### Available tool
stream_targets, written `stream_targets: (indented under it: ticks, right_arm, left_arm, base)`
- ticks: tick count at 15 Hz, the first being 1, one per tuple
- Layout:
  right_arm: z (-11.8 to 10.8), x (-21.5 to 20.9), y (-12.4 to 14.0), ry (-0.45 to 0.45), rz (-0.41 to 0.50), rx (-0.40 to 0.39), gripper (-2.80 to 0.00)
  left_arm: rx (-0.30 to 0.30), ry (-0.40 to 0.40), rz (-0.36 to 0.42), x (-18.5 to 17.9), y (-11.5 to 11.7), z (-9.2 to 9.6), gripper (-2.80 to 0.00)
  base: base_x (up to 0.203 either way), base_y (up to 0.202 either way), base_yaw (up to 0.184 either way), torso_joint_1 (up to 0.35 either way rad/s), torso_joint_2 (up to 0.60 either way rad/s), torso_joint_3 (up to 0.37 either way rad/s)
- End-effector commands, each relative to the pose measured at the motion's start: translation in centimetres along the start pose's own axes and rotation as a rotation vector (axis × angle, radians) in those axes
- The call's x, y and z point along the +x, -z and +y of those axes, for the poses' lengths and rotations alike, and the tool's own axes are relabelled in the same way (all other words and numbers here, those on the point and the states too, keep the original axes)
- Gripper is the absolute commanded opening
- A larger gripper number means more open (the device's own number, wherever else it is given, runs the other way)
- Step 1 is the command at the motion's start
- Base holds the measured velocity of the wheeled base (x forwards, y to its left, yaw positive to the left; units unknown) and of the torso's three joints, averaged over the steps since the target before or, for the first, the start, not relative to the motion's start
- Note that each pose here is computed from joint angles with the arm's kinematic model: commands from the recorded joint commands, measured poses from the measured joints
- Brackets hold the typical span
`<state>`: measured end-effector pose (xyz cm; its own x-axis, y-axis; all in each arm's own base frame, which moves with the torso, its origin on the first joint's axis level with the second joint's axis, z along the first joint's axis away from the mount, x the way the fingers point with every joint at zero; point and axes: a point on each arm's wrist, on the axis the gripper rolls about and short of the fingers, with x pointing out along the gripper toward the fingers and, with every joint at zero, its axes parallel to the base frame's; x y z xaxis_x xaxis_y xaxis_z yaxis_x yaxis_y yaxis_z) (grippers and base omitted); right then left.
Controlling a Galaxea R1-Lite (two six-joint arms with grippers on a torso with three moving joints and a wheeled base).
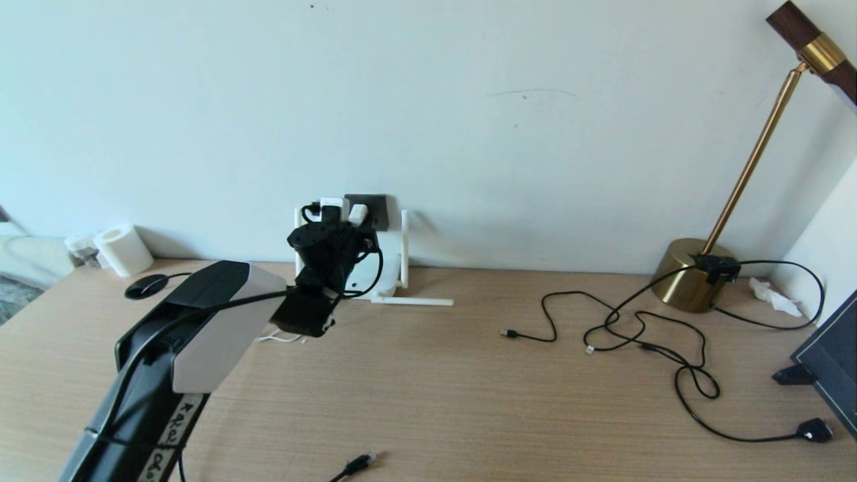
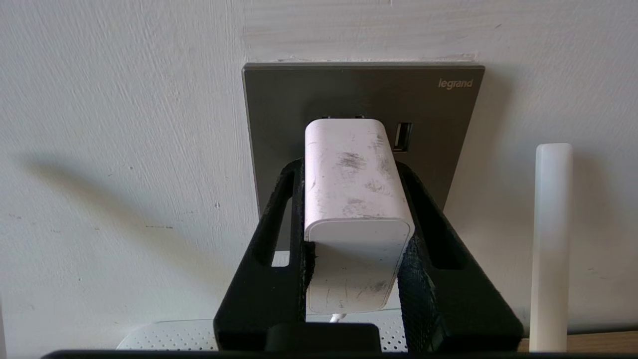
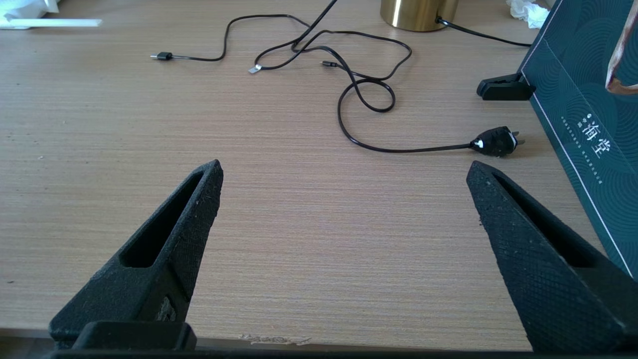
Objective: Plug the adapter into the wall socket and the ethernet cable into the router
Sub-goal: Plug plug into socket
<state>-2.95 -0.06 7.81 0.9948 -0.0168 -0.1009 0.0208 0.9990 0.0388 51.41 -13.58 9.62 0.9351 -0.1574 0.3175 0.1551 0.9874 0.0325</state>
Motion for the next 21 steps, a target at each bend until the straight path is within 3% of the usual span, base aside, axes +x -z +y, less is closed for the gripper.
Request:
stream_targets:
  ticks: [1, 7, 21]
  right_arm:
    - [0.0, 0.0, 0.0, -0.001, 0.0, 0.0, 0.0]
    - [0.0, 0.0, 0.0, 0.0, 0.0, 0.0, 0.0]
    - [0.0, 0.0, 0.0, 0.0, 0.001, 0.0, 0.0]
  left_arm:
    - [-0.002, -0.013, -0.019, 0.1, -0.9, -0.1, -2.8]
    - [-0.002, -0.018, -0.021, 0.1, -1.1, -0.1, -2.8]
    - [0.0, -0.016, 0.017, -0.1, 1.2, -0.2, -2.8]
  base:
    - [0.0, 0.0, 0.0, 0.0, 0.0, 0.0]
    - [0.0, 0.0, 0.0, 0.0, 0.0, 0.0]
    - [0.0, 0.0, 0.0, 0.0, 0.0, 0.0]
